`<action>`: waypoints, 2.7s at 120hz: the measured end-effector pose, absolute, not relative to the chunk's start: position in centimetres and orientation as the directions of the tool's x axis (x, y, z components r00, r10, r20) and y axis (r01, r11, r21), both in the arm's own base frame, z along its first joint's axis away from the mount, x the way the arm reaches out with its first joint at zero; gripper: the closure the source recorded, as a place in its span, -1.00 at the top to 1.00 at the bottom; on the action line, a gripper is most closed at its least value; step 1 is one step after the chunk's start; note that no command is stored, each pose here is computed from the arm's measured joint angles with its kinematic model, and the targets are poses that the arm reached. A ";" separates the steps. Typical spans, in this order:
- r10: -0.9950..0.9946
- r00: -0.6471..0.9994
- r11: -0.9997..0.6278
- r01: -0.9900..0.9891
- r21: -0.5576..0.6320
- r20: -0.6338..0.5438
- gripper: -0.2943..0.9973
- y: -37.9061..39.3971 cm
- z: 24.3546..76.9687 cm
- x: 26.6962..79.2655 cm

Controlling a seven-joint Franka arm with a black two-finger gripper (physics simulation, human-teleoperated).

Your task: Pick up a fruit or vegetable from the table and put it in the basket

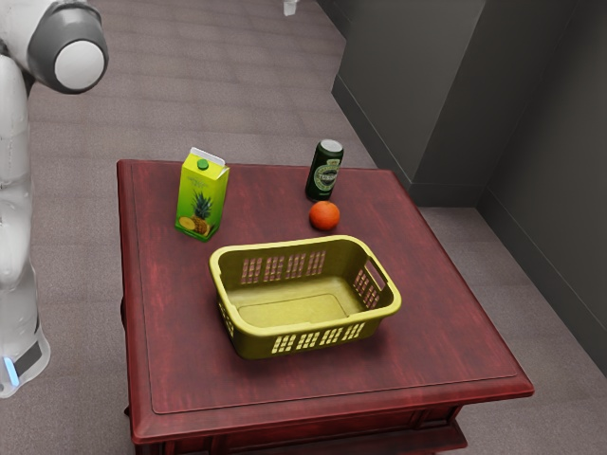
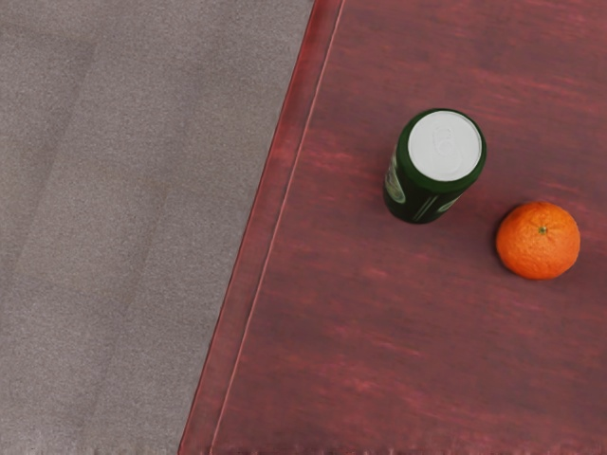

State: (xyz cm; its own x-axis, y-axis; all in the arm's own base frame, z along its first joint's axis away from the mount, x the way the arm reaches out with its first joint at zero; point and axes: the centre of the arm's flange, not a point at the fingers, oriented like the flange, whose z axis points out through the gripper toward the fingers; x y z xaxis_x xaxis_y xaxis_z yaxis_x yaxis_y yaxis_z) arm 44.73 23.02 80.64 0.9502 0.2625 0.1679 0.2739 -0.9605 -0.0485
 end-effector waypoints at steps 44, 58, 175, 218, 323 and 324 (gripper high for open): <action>-0.006 0.997 -1.000 -0.006 0.003 0.076 0.54 9.0 76.9 51.2; -0.043 0.998 -0.993 -0.048 0.103 0.054 0.54 8.8 72.5 46.3; 0.082 0.994 -0.995 0.078 0.064 0.075 0.54 7.9 54.2 51.1; 0.074 0.995 -0.996 0.069 0.062 0.071 0.54 6.2 50.6 54.1; 0.204 0.973 -0.979 0.201 0.039 0.106 0.54 12.2 47.7 57.8; 0.203 0.974 -0.979 0.200 0.038 0.105 0.54 12.1 47.6 57.8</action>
